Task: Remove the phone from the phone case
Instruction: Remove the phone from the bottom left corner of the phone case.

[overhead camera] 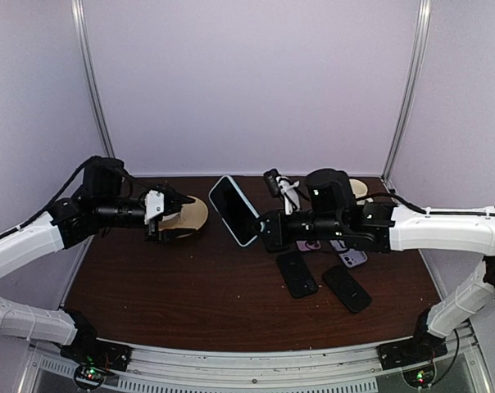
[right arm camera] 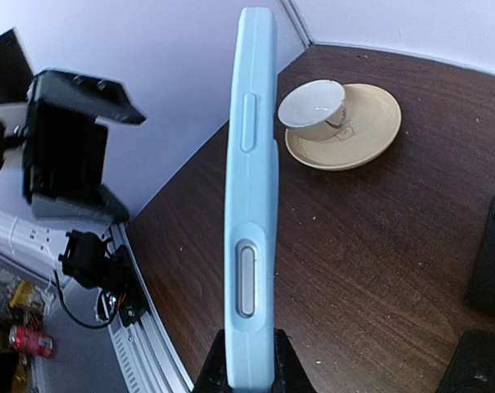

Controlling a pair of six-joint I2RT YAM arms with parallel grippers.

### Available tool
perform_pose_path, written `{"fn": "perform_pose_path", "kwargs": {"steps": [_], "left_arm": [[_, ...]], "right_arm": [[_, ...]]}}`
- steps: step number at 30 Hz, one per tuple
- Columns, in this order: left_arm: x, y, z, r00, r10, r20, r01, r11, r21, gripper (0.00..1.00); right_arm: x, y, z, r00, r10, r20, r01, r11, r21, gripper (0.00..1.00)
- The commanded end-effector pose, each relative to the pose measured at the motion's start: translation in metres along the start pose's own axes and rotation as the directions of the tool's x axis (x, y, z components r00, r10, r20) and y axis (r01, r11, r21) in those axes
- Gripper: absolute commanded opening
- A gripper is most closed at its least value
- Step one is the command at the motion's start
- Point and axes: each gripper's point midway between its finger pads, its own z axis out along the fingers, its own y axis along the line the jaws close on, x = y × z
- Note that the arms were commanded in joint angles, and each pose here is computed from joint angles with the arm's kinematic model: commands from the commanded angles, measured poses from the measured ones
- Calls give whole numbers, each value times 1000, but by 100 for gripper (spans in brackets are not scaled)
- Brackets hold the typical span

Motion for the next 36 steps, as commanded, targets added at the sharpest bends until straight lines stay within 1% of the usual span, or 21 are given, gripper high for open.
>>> {"fn": "perform_pose_path", "kwargs": {"steps": [1, 6, 10, 15, 18, 21, 25, 28, 36], "left_arm": [[-29, 12, -12, 982, -124, 140, 116, 991, 60, 63], [-39, 7, -20, 961, -180, 208, 152, 978, 143, 57], [-55, -3, -26, 933, -235, 273, 167, 953, 251, 54], [-67, -19, -32, 904, -264, 337, 137, 924, 357, 48], [-69, -27, -35, 890, -279, 359, 123, 908, 401, 48], [-69, -32, -36, 881, -292, 372, 114, 895, 432, 48], [-68, -38, -36, 875, -299, 381, 105, 885, 453, 47], [-67, -42, -32, 876, -306, 373, 109, 879, 465, 43], [-64, -57, -21, 876, -336, 345, 125, 851, 510, 42]], "right_arm": [[-11, 29, -31, 939, -337, 65, 342, 934, -101, 0], [-1, 33, -52, 862, -502, 67, 506, 854, -121, 0], [8, 40, -62, 793, -603, 81, 608, 776, -167, 0], [10, 53, -74, 738, -665, 118, 672, 707, -219, 0], [11, 57, -78, 706, -696, 134, 705, 672, -227, 0], [14, 58, -79, 685, -717, 127, 722, 647, -244, 0], [22, 64, -80, 673, -730, 117, 724, 619, -304, 0], [22, 68, -79, 667, -734, 126, 727, 605, -324, 0], [17, 80, -80, 664, -730, 161, 729, 583, -358, 0]]}}
